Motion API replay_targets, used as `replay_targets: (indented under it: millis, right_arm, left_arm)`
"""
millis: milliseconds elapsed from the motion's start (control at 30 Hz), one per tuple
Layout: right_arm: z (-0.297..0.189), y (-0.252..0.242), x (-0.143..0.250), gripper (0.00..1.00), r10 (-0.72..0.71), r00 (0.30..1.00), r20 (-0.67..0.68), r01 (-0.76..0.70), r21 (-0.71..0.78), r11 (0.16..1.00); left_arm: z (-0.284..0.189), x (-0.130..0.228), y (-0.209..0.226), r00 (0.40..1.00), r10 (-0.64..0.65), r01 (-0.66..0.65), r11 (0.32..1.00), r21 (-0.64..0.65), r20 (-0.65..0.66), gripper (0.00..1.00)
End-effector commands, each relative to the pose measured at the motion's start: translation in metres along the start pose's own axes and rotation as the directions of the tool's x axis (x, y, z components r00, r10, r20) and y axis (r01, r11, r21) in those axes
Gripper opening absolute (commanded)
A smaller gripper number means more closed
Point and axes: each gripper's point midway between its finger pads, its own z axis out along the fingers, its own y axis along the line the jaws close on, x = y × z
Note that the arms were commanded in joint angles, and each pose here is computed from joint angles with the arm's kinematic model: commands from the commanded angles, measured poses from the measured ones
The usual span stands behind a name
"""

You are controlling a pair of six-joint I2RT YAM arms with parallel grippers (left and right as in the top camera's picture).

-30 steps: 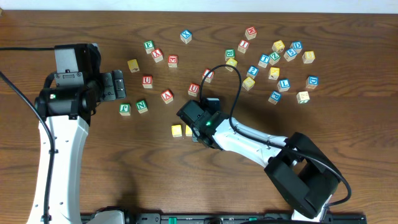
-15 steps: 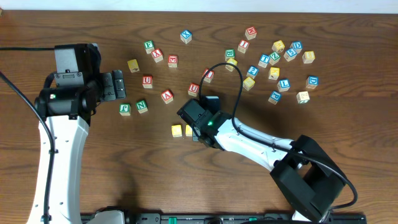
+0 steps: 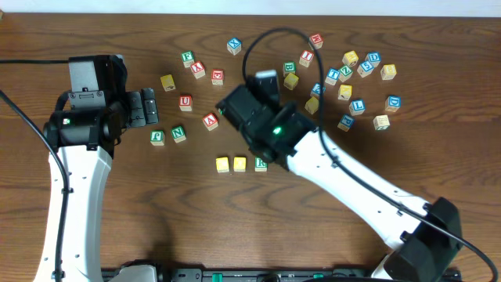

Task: Spell out CORL
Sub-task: 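Raise the right gripper and move it to the top-right blocks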

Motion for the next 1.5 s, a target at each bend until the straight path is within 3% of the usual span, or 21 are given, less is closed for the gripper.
replay_targets:
  millis: [0,167,367,500,700,1100,1467]
  right_arm:
    - [-0.017,-0.05,-0.049,0.78,-0.036,0.993,0.111,0.019,0.155,0.988]
    - [-0.01,-0.107,-0.071,0.88,0.017,0.995,0.094,-0.039,0.233,0.972]
    - [0.014,-0.165,-0.063,0.98,0.057,0.998,-0.02,-0.049,0.262,0.964]
    - [0.037,-0.199,-0.044,0.99,0.031,0.986,-0.164,-0.012,0.121,0.993]
    - [0.049,-0.227,-0.038,0.99,0.1,0.974,-0.202,-0.102,-0.002,0.995]
    - [0.055,-0.238,-0.033,0.99,0.158,0.963,-0.219,-0.173,-0.053,0.983]
    - [0.118,-0.221,0.031,0.99,0.151,0.942,-0.299,-0.174,-0.049,0.984]
  left_arm:
    - [0.001,-0.001,0.0,1.0,0.003,-0.003,1.0,0.004,-0.002,0.99]
    - [0.001,-0.001,0.0,1.0,0.004,-0.004,1.0,0.004,-0.002,0.99]
    - [0.001,-0.001,0.0,1.0,0.003,-0.003,1.0,0.004,-0.002,0.99]
    - [0.001,-0.001,0.0,1.0,0.003,-0.003,1.0,0.004,-0.002,0.99]
    - [0.001,-0.001,0.0,1.0,0.003,-0.003,1.0,0.004,-0.002,0.99]
    - [0.001,-0.001,0.0,1.0,0.003,-0.003,1.0,0.004,-0.002,0.99]
    - [0.001,-0.001,0.0,1.0,0.003,-0.003,1.0,0.004,-0.002,0.99]
